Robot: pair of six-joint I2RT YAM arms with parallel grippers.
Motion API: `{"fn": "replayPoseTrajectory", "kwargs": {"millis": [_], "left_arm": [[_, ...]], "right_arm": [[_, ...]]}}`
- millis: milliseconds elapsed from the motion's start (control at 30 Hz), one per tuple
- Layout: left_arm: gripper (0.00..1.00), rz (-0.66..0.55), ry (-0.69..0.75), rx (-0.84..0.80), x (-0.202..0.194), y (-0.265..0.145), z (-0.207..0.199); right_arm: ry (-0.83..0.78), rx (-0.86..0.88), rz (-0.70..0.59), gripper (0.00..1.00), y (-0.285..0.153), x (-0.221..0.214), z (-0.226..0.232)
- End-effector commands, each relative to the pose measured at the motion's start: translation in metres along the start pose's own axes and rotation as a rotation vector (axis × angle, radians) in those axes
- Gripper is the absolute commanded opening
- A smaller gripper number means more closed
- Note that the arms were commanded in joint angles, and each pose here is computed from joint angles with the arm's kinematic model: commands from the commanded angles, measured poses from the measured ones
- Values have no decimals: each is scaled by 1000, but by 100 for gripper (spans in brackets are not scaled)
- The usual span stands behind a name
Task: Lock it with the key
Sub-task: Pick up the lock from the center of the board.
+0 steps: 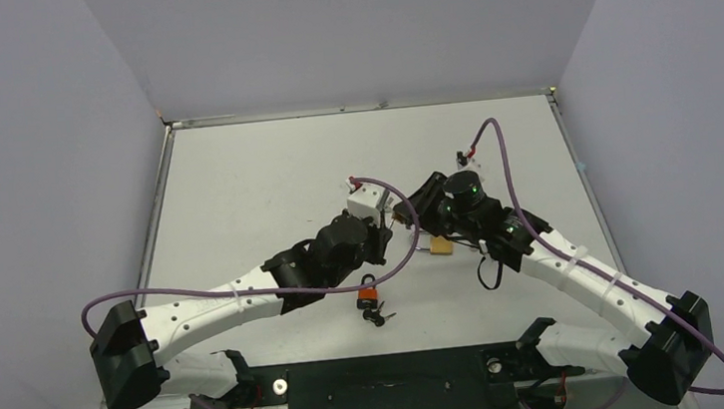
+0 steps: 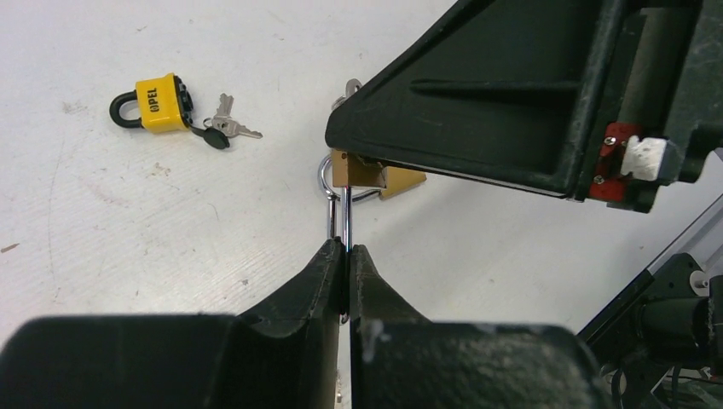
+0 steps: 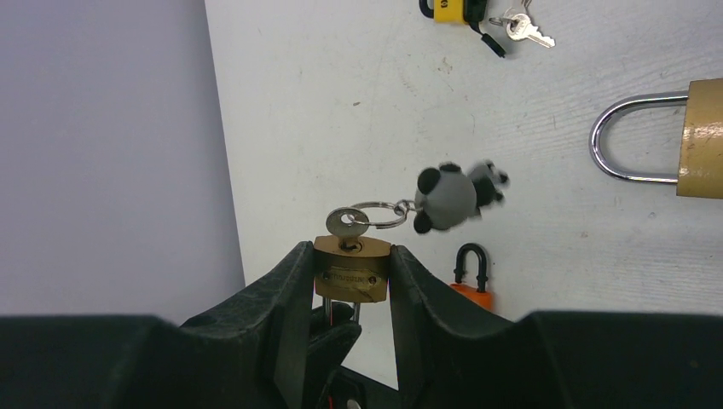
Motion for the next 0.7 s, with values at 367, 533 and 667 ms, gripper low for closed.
{"fn": "replayPoseTrajectory", "kwargs": {"millis": [367,533,667], "left_arm": [[0,-110,-29,-47,58,-25,-14],[0,-150,-12,-80,81,-41,-16],[0,-160,-16,-89,94,-47,-10]], "right_arm": [[-115,165,-167,29,-44,37,38],[-194,210,-187,48,-59,39,45],[-238,247,-186,58,-68,40,51]]}}
Point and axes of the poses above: each gripper's point midway between its finger pads, its own y axis out along the fingers, its own z axis along the line the jaws close on, x = y × z, the point moved 1 cm from there along -y, back along the fingers
